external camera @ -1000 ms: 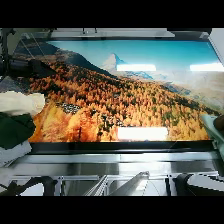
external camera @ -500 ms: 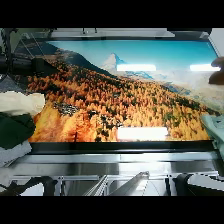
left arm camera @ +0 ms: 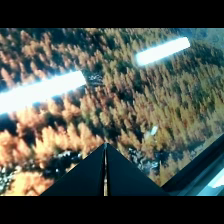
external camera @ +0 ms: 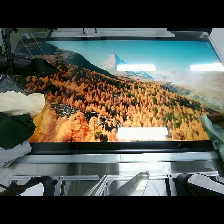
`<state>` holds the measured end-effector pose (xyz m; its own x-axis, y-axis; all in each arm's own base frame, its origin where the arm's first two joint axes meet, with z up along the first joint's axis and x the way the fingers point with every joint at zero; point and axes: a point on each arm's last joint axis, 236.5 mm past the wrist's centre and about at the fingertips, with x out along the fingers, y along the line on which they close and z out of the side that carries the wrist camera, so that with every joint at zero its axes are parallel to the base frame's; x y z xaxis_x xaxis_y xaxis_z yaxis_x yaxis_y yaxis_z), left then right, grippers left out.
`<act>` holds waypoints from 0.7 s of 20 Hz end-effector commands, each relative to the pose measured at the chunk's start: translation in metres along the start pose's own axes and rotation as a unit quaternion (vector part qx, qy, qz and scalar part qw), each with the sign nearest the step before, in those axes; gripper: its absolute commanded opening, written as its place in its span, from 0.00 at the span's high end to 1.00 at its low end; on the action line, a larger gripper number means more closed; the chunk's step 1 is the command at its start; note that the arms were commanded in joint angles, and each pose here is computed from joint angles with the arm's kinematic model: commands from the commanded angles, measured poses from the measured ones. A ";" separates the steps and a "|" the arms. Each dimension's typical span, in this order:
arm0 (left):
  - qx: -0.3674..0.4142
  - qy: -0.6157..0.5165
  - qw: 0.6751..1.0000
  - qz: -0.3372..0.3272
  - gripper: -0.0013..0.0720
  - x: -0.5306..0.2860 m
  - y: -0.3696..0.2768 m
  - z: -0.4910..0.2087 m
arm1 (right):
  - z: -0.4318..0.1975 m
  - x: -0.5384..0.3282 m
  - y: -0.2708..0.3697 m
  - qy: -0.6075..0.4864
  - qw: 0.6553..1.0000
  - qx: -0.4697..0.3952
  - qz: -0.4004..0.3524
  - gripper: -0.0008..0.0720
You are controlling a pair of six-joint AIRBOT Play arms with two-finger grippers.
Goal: Fold the shirts.
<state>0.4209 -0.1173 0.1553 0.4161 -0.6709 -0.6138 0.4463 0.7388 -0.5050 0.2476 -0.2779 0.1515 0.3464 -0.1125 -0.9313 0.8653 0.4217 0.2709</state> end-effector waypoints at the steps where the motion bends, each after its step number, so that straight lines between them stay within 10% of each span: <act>1: 0.000 0.001 1.000 0.000 0.96 0.000 0.000 0.000 | -0.056 -0.005 -0.113 0.062 0.982 0.105 -0.142 0.96; 7: -0.007 0.010 1.000 -0.004 0.96 0.007 0.004 -0.004 | -0.089 0.021 -0.181 0.095 0.975 0.134 -0.152 0.93; 9: -0.012 0.025 1.000 -0.011 0.96 0.013 0.006 -0.010 | -0.089 0.028 -0.182 0.102 0.976 0.123 -0.148 0.01; 14: -0.012 0.033 0.999 -0.017 0.96 0.028 0.004 -0.012 | -0.095 0.025 -0.183 0.118 0.974 0.116 -0.154 0.03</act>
<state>0.4222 -0.1277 0.1329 0.3522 -0.6891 -0.6333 0.4402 0.7191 -0.5377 0.0689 -0.2755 0.0576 0.0062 0.0038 -1.0000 0.9848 0.1738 0.0068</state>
